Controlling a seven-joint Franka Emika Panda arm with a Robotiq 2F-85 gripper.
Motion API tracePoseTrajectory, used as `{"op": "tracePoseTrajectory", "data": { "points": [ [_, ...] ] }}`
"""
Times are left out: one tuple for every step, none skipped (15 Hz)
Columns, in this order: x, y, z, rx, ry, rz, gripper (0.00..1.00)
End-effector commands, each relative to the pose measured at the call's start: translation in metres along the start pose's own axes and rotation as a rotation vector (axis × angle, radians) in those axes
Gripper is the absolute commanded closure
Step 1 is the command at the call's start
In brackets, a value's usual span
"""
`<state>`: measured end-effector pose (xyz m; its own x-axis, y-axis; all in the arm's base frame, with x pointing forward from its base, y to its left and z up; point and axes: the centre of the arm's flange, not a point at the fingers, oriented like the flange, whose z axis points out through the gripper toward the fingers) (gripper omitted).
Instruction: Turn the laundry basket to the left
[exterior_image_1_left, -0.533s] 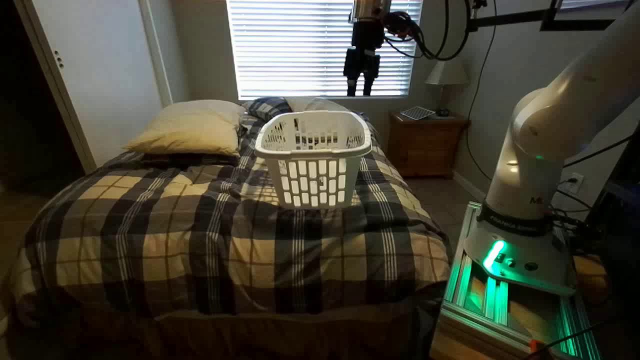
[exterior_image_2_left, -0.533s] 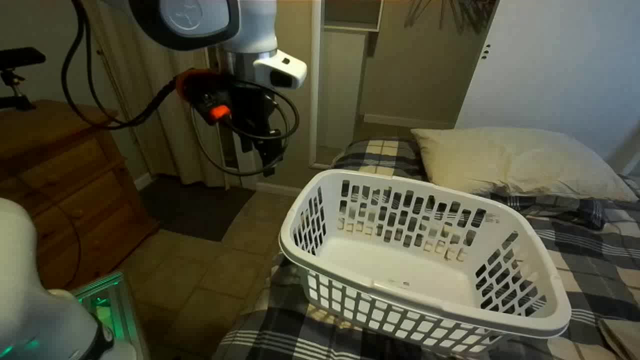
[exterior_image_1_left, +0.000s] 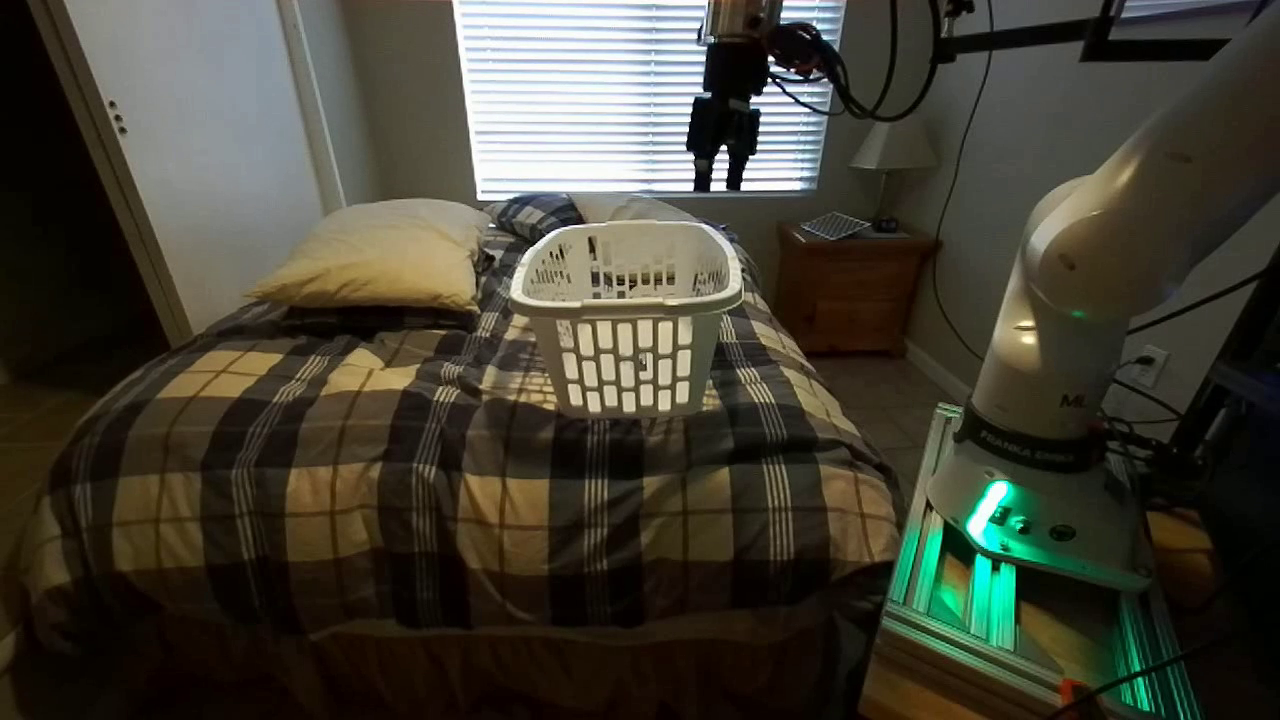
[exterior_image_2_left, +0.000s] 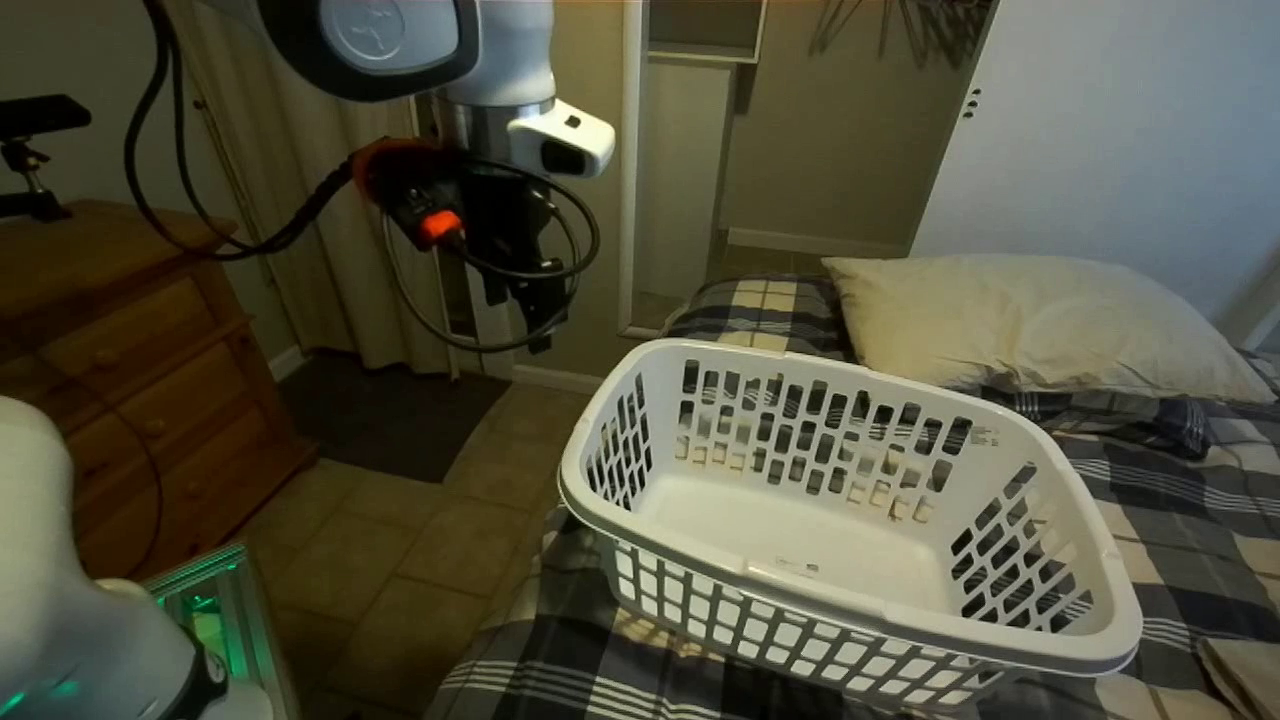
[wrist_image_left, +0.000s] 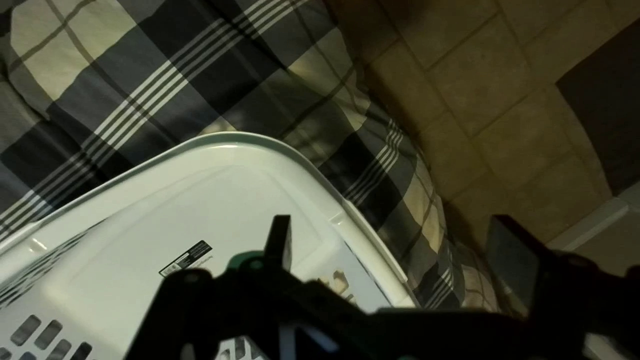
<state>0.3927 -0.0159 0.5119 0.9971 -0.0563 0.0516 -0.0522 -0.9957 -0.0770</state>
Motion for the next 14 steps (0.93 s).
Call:
{"op": "tracePoseTrajectory", "data": {
  "points": [
    [0.036, 0.04, 0.015, -0.088, 0.098, 0.13, 0.0],
    [0.048, 0.056, 0.017, -0.115, 0.128, 0.166, 0.0],
    [0.062, 0.076, 0.023, -0.135, 0.169, 0.206, 0.0],
    [0.071, 0.093, 0.028, -0.156, 0.201, 0.25, 0.0],
    [0.082, 0.11, 0.035, -0.168, 0.223, 0.301, 0.0],
    [0.091, 0.127, 0.044, -0.184, 0.231, 0.353, 0.0],
    [0.097, 0.141, 0.053, -0.203, 0.237, 0.404, 0.0],
    [0.103, 0.155, 0.062, -0.224, 0.229, 0.453, 0.0],
    [0.109, 0.17, 0.072, -0.245, 0.226, 0.502, 0.0],
    [0.114, 0.18, 0.08, -0.266, 0.21, 0.55, 0.0],
    [0.118, 0.193, 0.09, -0.282, 0.196, 0.584, 0.0],
    [0.122, 0.202, 0.097, -0.296, 0.191, 0.611, 0.0],
    [0.124, 0.212, 0.106, -0.328, 0.166, 0.648, 0.0],
    [0.123, 0.219, 0.111, -0.356, 0.171, 0.658, 0.0]
  ]
}}
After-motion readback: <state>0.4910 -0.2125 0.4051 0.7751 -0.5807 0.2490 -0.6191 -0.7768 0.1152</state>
